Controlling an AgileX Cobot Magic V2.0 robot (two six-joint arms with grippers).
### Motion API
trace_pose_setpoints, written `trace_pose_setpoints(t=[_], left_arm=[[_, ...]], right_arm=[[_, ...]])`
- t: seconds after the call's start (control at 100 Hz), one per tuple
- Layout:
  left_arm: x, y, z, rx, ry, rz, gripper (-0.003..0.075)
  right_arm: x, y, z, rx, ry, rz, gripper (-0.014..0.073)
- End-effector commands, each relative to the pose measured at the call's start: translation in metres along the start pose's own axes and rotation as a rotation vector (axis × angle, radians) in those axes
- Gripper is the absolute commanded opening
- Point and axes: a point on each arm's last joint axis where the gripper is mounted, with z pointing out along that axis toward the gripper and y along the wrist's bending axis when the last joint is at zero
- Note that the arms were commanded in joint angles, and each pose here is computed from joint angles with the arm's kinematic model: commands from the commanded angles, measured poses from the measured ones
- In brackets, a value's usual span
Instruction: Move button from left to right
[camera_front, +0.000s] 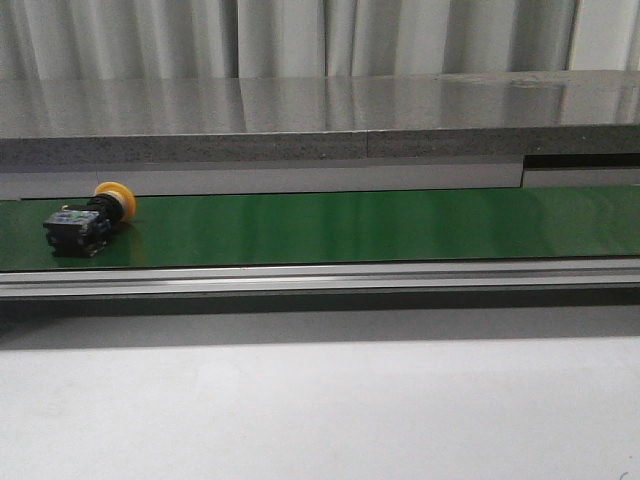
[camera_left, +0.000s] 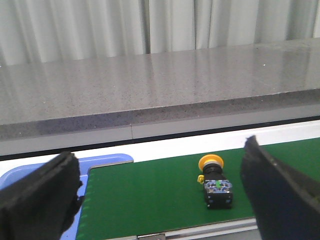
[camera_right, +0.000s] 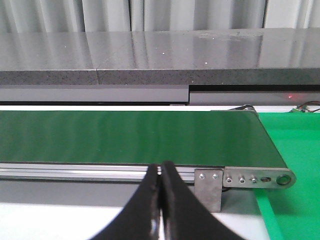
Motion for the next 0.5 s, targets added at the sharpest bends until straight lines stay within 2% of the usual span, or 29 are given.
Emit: trace_pose_setpoints(t=[0.0, 0.23, 0.3, 0.37, 0.49], left_arm=[[-0.009, 0.002, -0.0013, -0.023, -0.139, -0.012, 0.0619], [-0.009, 0.0033, -0.0015, -0.039, -0.205, -0.012, 0.0614], [-0.009, 0.0033, -0.0015, -0.039, -0.205, -0.012, 0.0575], [-0.009, 0.0033, -0.0015, -0.039, -0.205, -0.012, 0.0492], [-0.0085, 0.0032, -0.0014, -0.037, -0.199, -0.012, 0.0265]], right_arm=[[-0.0134, 0.0002, -0.0027, -0.001, -0.113, -0.014, -0.0068], [-0.0134, 0.0002, -0.0027, -0.001, -0.113, -0.014, -0.0068], [-0.0134, 0.0002, -0.0027, -0.001, -0.113, -0.014, -0.0068], [-0.0134, 0.0002, -0.0027, -0.001, -0.113, -0.014, -0.0068], [-0.0134, 0.0002, -0.0027, -0.001, -0.113, -0.014, -0.0068]])
